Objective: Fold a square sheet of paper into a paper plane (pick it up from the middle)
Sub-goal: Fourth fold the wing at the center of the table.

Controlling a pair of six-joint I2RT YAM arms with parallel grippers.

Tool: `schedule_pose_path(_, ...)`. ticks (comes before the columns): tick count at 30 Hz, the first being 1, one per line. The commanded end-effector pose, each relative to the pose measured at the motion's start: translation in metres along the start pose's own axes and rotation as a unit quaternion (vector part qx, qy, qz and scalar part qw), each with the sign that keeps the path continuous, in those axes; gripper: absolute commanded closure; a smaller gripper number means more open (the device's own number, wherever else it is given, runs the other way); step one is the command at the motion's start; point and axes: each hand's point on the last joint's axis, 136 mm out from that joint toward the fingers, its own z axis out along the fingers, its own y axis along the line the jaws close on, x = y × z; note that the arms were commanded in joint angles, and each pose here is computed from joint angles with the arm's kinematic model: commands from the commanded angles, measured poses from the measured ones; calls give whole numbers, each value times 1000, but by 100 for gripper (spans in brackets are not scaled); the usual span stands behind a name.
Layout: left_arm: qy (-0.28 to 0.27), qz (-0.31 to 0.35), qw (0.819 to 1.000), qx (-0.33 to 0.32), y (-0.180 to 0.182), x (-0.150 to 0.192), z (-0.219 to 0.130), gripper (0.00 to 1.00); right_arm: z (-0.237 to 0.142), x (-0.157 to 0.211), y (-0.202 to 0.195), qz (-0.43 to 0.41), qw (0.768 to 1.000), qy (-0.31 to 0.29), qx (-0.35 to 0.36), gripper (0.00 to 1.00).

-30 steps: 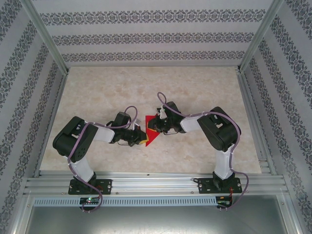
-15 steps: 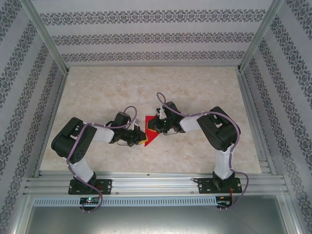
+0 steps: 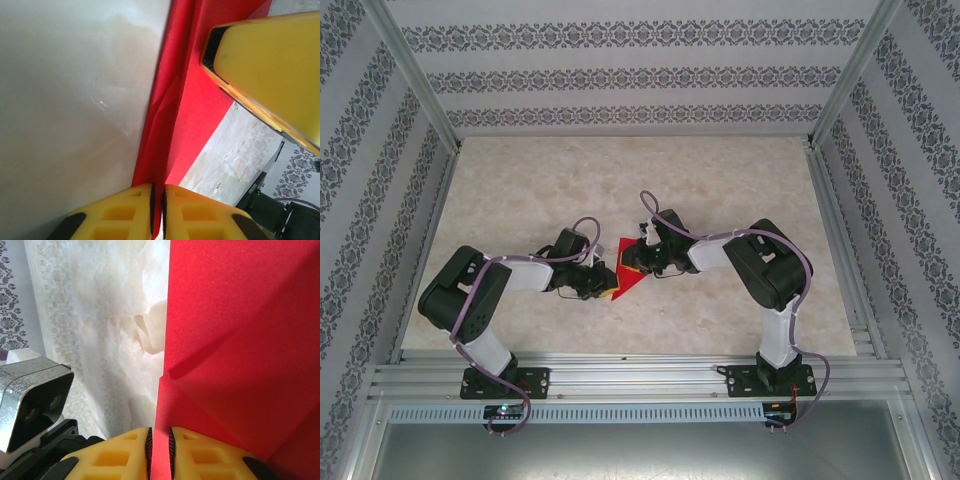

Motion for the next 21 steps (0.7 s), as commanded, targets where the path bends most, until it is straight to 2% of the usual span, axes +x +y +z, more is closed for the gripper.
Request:
schedule_pose_path(1,9,-5,998,-54,18,13,-5,82,7,11,-31,24,998,12,50,81)
schedule_pose_path(9,28,11,994,-104,27,18,-4,83,8,12,-32,26,998,12,50,80)
schedule_pose_path(21,52,4,986,-156,46,30,-1,98,8,15,-35,28,998,14,55,80)
